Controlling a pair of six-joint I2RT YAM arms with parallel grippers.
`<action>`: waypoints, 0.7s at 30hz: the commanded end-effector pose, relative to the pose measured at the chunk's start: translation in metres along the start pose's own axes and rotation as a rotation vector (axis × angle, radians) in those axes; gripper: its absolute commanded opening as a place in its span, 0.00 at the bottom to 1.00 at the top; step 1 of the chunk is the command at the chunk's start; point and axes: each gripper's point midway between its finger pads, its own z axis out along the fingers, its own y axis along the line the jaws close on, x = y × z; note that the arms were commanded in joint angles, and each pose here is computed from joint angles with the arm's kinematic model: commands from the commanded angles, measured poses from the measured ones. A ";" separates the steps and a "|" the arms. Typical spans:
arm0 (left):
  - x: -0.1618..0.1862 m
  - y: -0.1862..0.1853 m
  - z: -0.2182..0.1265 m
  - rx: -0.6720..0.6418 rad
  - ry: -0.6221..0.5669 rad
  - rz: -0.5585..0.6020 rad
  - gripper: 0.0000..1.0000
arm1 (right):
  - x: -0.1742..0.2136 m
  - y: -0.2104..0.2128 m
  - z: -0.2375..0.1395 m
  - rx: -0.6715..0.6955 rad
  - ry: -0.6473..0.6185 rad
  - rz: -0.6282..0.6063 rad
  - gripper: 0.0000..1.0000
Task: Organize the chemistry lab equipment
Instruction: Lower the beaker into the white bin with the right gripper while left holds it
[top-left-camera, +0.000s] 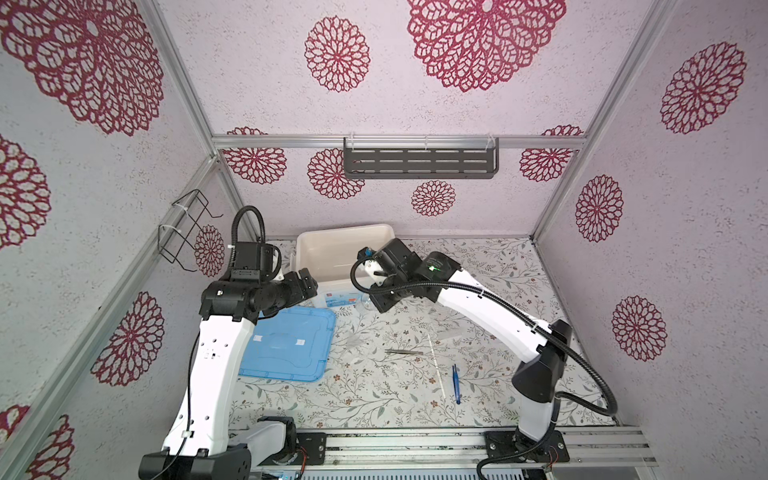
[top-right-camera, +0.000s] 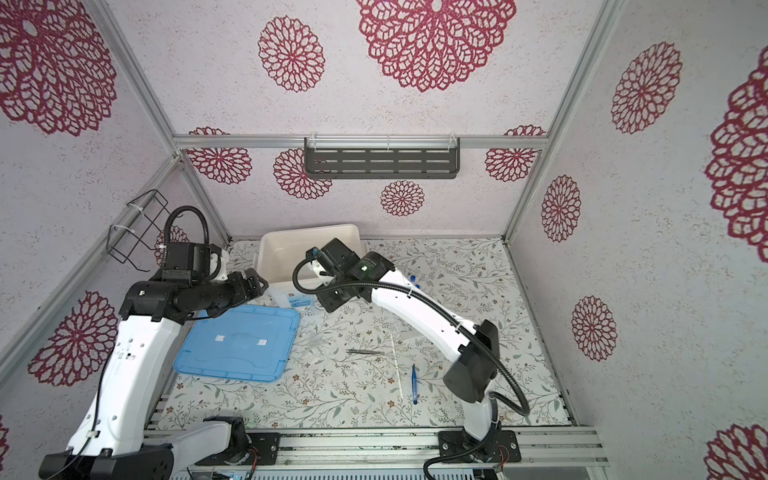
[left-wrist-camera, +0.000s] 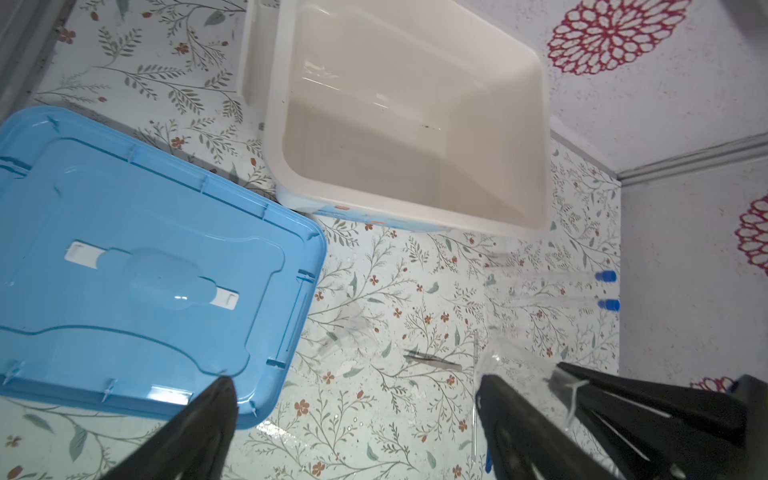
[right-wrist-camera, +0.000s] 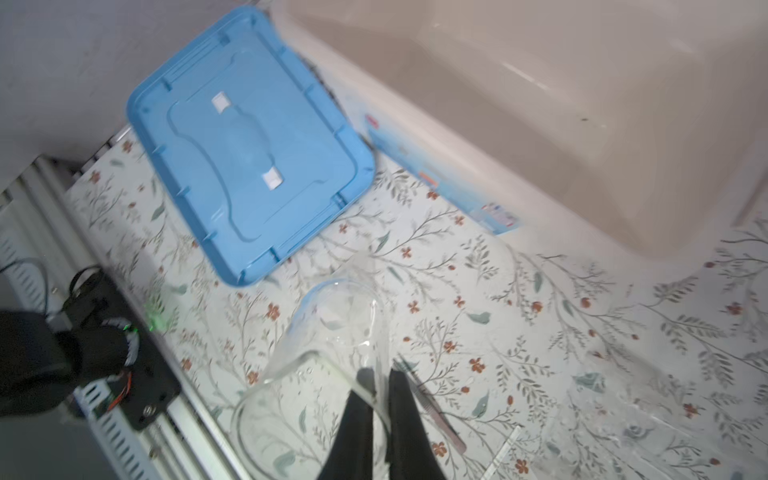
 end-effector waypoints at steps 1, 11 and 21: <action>-0.028 0.013 0.023 -0.063 -0.025 -0.049 0.90 | -0.014 -0.031 -0.004 0.171 0.000 0.099 0.00; -0.077 0.026 0.093 -0.180 -0.035 0.024 0.80 | -0.047 -0.065 0.013 0.233 -0.110 0.170 0.00; -0.066 0.038 0.133 -0.240 0.078 0.088 0.70 | -0.045 -0.099 0.042 0.194 -0.068 0.156 0.00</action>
